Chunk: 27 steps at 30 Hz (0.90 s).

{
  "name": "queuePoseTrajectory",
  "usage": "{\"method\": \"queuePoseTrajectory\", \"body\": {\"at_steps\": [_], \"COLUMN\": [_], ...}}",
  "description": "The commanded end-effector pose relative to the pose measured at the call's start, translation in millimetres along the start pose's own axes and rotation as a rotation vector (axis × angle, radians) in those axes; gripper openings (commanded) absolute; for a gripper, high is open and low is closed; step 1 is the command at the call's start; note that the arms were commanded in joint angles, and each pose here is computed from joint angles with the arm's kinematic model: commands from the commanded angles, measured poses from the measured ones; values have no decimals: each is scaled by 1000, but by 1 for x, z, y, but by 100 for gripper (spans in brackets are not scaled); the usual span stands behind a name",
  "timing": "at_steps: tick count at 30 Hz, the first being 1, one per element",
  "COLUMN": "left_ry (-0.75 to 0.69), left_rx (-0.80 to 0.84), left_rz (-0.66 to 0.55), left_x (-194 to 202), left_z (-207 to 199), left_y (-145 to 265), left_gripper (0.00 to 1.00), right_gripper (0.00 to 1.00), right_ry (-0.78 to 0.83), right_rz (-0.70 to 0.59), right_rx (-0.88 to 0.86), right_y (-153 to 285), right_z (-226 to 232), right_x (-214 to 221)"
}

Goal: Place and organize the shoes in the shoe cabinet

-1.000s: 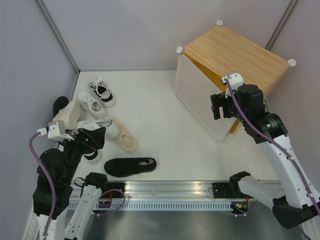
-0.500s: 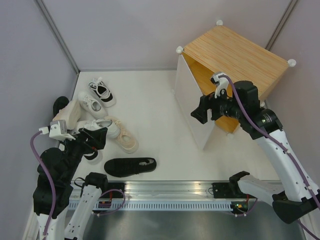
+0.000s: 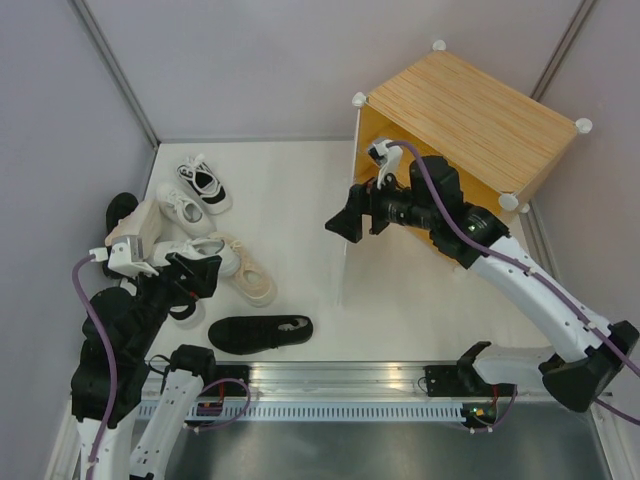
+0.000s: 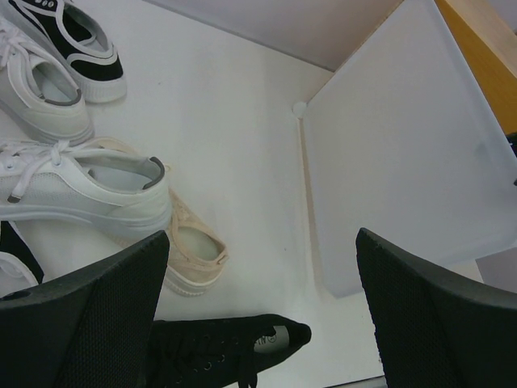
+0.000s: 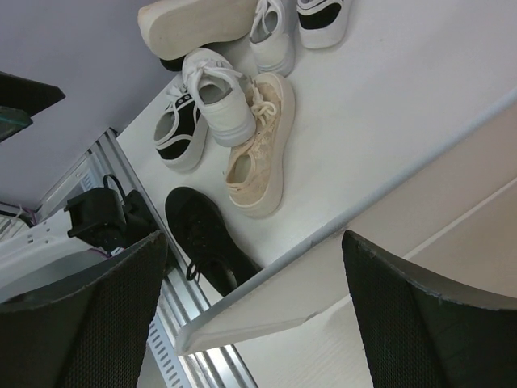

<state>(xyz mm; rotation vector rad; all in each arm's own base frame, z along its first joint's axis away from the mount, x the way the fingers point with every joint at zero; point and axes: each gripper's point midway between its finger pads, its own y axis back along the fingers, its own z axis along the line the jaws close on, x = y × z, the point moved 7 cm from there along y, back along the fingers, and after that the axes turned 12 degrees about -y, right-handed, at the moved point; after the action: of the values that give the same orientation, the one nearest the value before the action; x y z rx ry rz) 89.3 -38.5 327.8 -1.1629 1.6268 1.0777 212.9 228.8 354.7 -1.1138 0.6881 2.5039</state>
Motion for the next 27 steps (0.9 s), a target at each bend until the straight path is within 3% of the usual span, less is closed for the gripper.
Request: {"method": "queuePoseTrajectory", "body": {"at_steps": [1, 10, 21, 27], "left_ry": [-37, -52, -79, -97], "left_rx": [21, 19, 103, 191], "left_rz": [9, 26, 91, 119], "left_x": [0, 3, 3, -8], "left_z": [-1, 0, -8, -20], "left_y": [-4, -6, -13, -16], "left_gripper": [99, 99, 100, 100], "right_gripper": [93, 98, 98, 98], "right_ry": [9, -4, -9, 34], "right_rz": [-89, -161, -446, -508], "right_rx": [-57, -121, -188, -106], "right_y": [-21, -68, -96, -106], "right_z": [16, 36, 56, 55], "right_x": [-16, -36, -99, -125]}}
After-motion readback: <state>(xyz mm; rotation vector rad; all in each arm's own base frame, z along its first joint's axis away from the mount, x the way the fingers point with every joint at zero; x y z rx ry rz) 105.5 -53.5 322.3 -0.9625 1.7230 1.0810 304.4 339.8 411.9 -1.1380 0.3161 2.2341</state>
